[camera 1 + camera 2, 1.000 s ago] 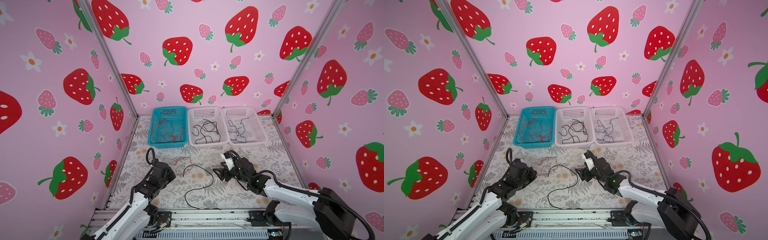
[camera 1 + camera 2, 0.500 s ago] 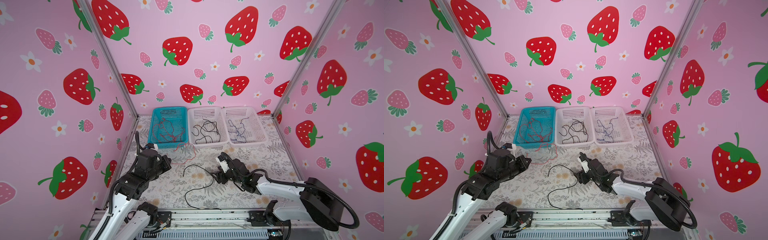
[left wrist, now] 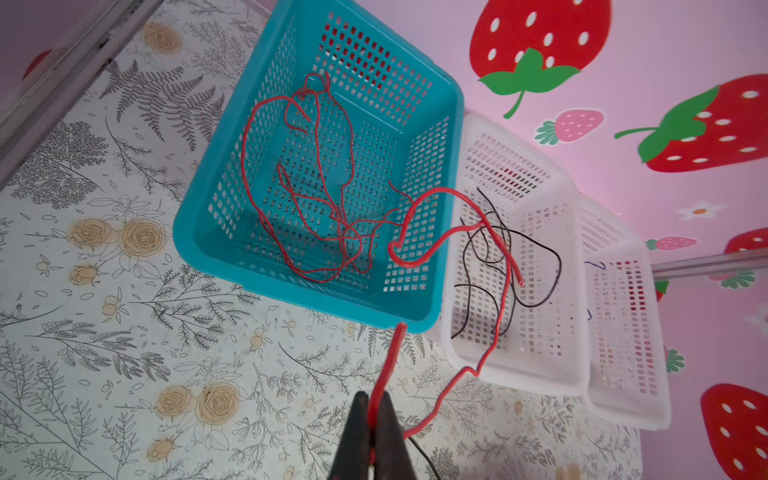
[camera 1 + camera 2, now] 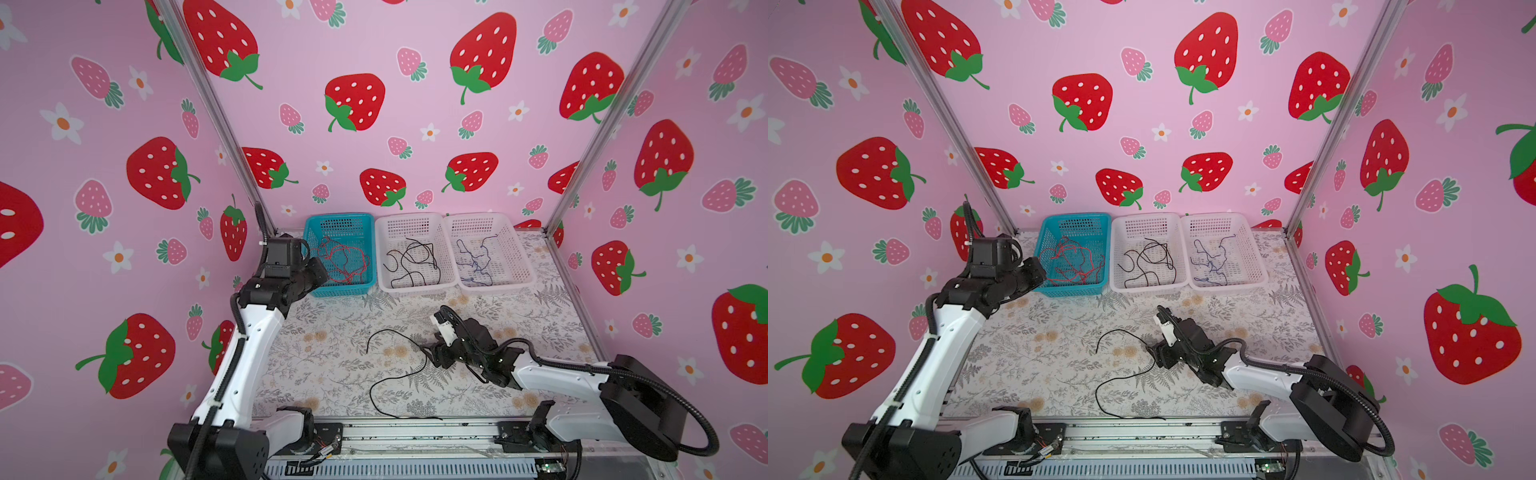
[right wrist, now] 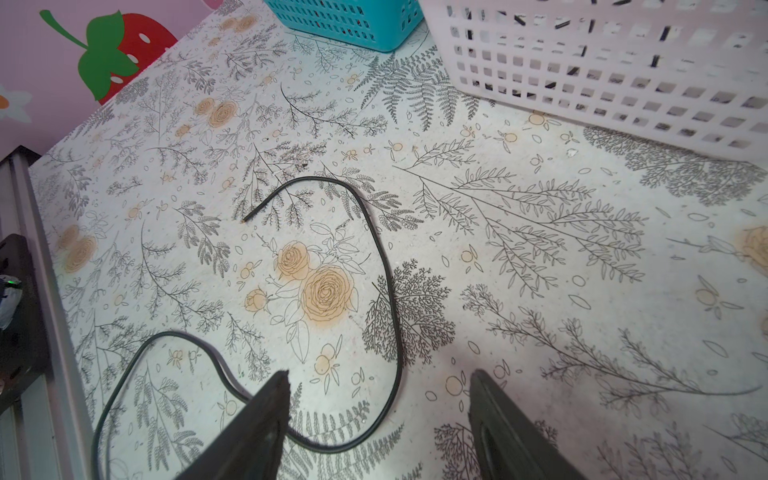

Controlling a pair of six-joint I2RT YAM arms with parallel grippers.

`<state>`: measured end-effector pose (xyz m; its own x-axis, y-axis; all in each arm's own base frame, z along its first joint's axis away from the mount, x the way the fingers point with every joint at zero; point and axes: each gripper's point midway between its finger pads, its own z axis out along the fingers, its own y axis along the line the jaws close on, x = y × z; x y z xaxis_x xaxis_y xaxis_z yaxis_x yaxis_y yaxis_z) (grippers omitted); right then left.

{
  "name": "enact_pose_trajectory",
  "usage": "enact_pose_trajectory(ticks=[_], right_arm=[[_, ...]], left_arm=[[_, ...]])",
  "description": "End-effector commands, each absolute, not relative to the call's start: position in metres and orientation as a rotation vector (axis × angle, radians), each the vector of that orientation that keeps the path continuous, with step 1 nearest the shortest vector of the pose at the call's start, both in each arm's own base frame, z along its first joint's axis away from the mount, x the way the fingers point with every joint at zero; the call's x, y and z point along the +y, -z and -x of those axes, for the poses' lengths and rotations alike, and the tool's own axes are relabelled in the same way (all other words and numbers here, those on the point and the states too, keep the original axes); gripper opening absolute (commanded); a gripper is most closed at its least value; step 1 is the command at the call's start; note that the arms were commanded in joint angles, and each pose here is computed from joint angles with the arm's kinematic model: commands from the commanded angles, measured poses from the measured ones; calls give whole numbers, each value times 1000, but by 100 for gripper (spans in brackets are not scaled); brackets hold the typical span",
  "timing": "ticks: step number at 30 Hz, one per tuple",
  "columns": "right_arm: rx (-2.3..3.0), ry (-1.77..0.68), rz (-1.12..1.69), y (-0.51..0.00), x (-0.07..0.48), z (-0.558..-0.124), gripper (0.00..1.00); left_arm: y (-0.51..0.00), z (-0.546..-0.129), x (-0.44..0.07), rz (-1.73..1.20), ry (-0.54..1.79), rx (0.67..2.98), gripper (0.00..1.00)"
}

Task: Untangle the cables
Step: 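Carry the red cable with the left gripper into the teal basket, then lower the right gripper onto the black cable and grasp it while left withdraws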

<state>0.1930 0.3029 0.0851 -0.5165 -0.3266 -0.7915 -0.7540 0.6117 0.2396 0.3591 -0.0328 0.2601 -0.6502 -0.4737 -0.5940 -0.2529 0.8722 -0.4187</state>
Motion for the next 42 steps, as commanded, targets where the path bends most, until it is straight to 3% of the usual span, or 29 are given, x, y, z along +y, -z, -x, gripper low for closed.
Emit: enact_pose_trajectory(ticks=[1, 9, 20, 25, 30, 36, 42], right_arm=[[2085, -729, 876, -90, 310, -194, 70], [2114, -649, 924, -78, 317, -190, 68], [2169, -575, 951, -61, 319, -190, 66], [2182, -542, 956, -56, 316, -191, 66], [2196, -511, 954, -53, 311, -192, 65], [2222, -542, 948, -53, 310, -185, 59], [2277, -469, 930, -42, 304, -187, 56]], left_arm=[[-269, -392, -21, 480, 332, 2260, 0], [-220, -435, -1, 526, 233, 2359, 0], [-184, -444, 7, 555, 188, 2440, 4], [-198, -440, 4, 511, 199, 2422, 29], [-231, -425, 0, 511, 255, 2331, 47], [-268, -374, 0, 529, 283, 2213, 63], [-269, -310, 2, 545, 296, 2133, 78]])
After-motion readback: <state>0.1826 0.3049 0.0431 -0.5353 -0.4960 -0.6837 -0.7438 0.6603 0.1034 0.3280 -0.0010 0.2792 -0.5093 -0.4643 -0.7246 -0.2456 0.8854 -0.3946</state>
